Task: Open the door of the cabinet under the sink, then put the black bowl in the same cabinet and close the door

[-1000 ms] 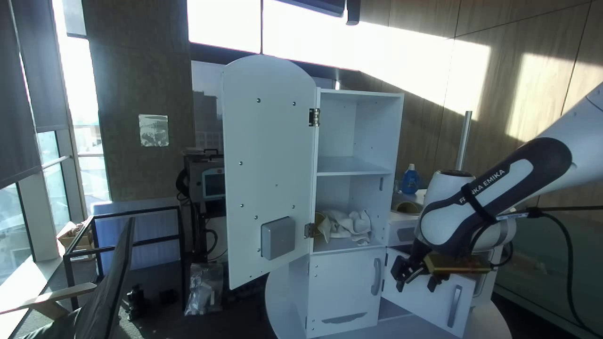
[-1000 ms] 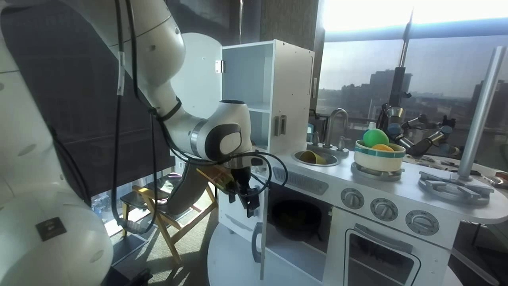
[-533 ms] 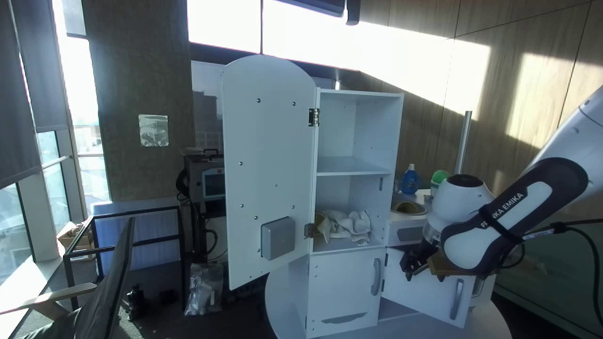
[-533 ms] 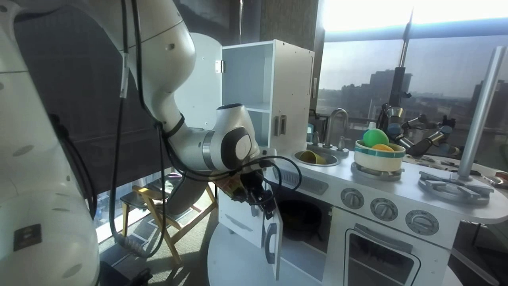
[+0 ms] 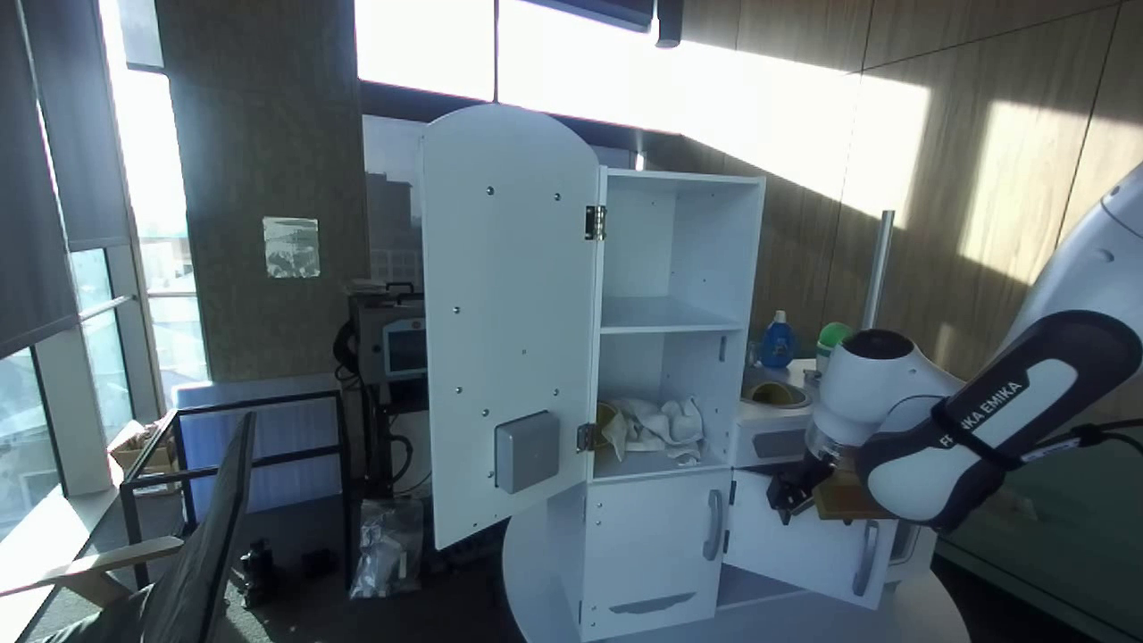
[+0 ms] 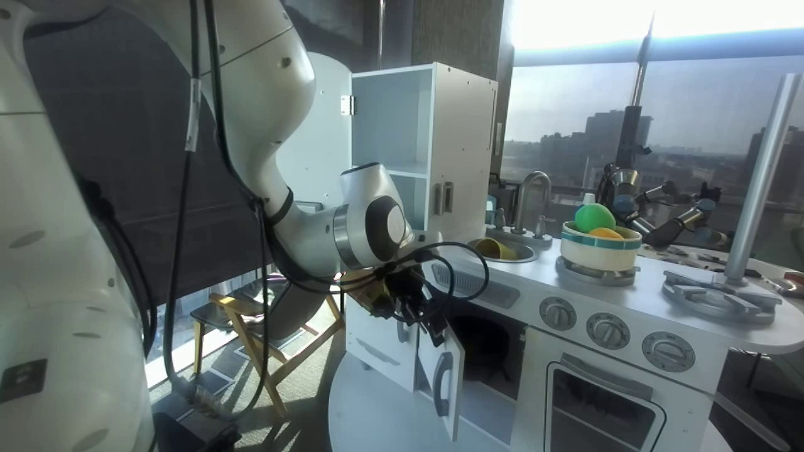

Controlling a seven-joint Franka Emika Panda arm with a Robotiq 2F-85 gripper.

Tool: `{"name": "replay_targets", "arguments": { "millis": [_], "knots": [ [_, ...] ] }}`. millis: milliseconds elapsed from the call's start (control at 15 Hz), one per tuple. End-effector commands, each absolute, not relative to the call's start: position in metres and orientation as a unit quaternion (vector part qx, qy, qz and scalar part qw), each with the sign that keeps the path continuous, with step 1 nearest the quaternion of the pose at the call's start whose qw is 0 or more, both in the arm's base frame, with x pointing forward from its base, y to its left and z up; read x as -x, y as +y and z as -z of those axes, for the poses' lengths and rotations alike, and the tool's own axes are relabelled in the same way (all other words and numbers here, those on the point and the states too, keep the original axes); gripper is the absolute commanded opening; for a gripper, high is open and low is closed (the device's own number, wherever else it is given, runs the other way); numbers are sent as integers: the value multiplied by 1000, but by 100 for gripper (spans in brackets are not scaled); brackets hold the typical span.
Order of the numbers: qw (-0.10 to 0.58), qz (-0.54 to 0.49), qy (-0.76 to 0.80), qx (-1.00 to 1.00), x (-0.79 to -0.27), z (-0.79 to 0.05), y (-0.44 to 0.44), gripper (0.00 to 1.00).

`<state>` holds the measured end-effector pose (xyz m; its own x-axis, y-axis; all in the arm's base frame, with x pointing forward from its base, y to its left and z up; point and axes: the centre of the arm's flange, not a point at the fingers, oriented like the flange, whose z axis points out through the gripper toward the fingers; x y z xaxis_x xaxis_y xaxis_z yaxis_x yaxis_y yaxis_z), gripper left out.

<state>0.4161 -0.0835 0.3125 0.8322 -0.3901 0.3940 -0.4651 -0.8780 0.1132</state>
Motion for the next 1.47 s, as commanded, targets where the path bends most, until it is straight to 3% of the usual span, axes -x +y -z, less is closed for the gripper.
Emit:
{"name": "replay_targets", "arguments": {
  "millis": [0, 1000, 1400],
  "knots": [
    [128, -200, -241, -941, -437, -300, -96, 100],
    [164, -234, -229, -931, -483, -297, -120, 100],
    [166, -159, -237, -944, -462, -322, -119, 100]
  ]
}}
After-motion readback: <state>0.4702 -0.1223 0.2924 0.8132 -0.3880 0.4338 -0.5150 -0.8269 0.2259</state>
